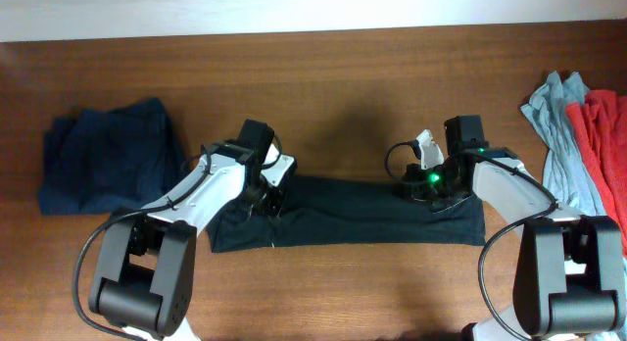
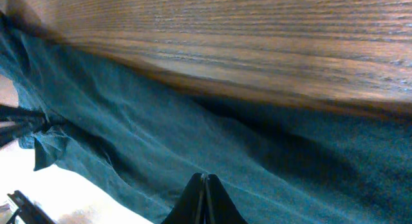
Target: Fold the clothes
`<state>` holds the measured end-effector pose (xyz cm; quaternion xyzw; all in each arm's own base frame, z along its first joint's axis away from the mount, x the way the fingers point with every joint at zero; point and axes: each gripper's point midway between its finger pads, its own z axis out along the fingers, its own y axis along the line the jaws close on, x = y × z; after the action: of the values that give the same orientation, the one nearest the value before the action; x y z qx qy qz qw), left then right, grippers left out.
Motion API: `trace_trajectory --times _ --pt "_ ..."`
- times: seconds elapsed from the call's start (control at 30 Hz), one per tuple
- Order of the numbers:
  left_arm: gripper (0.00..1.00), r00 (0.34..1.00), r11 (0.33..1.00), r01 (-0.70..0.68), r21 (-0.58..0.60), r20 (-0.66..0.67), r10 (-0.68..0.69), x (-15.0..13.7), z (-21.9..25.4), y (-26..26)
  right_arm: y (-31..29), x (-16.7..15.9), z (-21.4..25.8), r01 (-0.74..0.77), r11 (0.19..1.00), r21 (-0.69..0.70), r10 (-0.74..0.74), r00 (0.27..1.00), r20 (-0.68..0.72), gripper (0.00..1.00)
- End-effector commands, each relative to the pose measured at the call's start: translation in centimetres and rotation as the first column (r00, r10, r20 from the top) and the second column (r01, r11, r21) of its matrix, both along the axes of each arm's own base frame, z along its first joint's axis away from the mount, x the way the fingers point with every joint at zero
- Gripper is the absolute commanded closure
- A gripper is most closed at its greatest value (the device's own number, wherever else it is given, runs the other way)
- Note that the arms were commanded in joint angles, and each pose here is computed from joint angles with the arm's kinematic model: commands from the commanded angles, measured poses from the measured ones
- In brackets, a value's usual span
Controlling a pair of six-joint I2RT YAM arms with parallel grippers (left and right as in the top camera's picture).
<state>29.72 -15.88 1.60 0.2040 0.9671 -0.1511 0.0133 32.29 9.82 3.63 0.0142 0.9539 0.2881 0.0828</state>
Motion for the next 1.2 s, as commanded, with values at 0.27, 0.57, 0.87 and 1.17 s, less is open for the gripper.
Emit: trace_trajectory --times 0.27,0.57,0.87,1.17 --pt "0.99 0.975 0.993 0.023 -0.113 -0.215 -0.047 -5.2 2.5 -1.0 0.1 -0.2 -0.3 0.001 1.000 -0.008 -0.001 1.000 -0.018 0.94" --pt "0.99 0.996 0.996 -0.002 0.087 -0.089 0.010 -2.7 2.9 2.0 0.1 -0.3 -0.3 0.001 1.000 -0.008 -0.001 1.000 -0.019 0.94" --pt "0.71 0.994 0.972 -0.080 0.219 0.085 0.062 0.3 3.5 4.4 0.1 -0.2 -0.3 0.001 1.000 -0.008 -0.001 1.000 -0.018 0.94" --pt "0.65 0.998 0.969 -0.055 0.242 -0.015 0.061 -1.2 -0.2 4.6 0.1 -0.3 -0.3 0.001 1.000 -0.008 -0.001 1.000 -0.019 0.94"
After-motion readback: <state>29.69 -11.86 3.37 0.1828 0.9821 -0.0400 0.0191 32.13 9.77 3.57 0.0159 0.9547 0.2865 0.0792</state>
